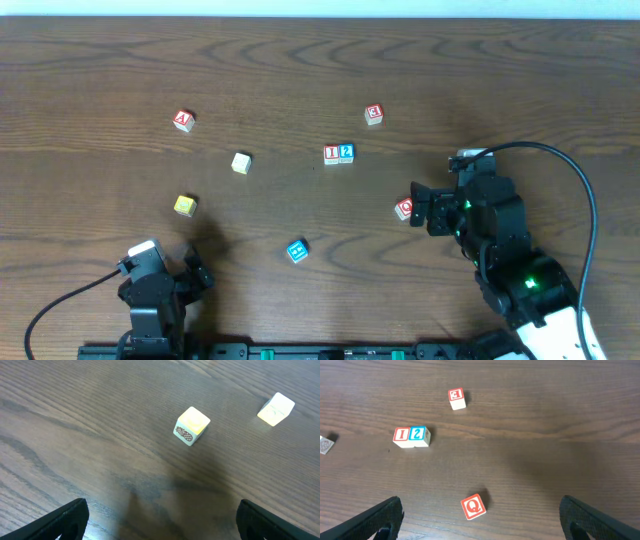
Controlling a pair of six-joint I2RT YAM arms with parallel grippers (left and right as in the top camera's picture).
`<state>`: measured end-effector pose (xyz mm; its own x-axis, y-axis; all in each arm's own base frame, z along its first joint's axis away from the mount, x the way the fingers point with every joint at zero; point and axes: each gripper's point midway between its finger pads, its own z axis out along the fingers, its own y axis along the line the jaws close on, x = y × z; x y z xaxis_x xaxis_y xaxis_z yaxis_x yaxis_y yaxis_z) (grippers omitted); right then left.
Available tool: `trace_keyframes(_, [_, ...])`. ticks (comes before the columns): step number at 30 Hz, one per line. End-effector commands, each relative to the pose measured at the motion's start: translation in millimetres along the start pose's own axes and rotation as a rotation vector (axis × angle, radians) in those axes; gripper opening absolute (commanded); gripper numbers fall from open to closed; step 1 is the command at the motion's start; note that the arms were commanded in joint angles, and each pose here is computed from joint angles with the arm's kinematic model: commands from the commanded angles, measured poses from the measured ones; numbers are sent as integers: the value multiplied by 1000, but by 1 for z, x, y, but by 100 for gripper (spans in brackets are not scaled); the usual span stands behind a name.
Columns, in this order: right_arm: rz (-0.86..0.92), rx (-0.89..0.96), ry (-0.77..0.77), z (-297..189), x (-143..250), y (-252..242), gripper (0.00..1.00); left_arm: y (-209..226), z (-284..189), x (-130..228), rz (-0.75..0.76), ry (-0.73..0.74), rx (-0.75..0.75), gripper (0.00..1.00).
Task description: Spell out Ai2
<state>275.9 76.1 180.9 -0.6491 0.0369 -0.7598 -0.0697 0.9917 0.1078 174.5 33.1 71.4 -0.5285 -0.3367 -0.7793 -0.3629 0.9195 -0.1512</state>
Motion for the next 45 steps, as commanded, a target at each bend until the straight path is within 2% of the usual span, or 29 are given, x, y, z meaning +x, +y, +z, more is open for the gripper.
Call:
trace_keyframes(1, [16,6,16,2,5,-3,99,3,5,10,-4,26,-13,95])
trace_keyframes(4, [16,6,16,2,5,-3,99,0,6,2,-13,-9,0,95])
trace_keyframes(8, [16,6,16,2,5,-3,99,-11,5,-12,-154,-58,56,95])
trace_keyframes(11, [16,6,16,2,5,-3,99,-14,4,-23,-183,-100,76,95])
trace_keyframes(14, [16,6,16,2,5,-3,99,-18,2,-33,-150,-142,91,95])
trace_keyframes(18, [16,6,16,2,5,-3,99,-23,-2,-54,-20,-234,99,95])
trace_keyframes(27, [16,6,16,2,5,-3,99,-19,10,-90,47,-321,-4,95])
trace_keyframes(31, [16,6,16,2,5,-3,99,-24,27,-100,69,-315,-29,95])
trace_keyframes(35, [16,6,16,2,5,-3,99,-37,46,-119,158,-278,-51,95])
trace_keyframes(45, [16,6,16,2,5,-3,99,-79,113,-187,249,-123,-99,95])
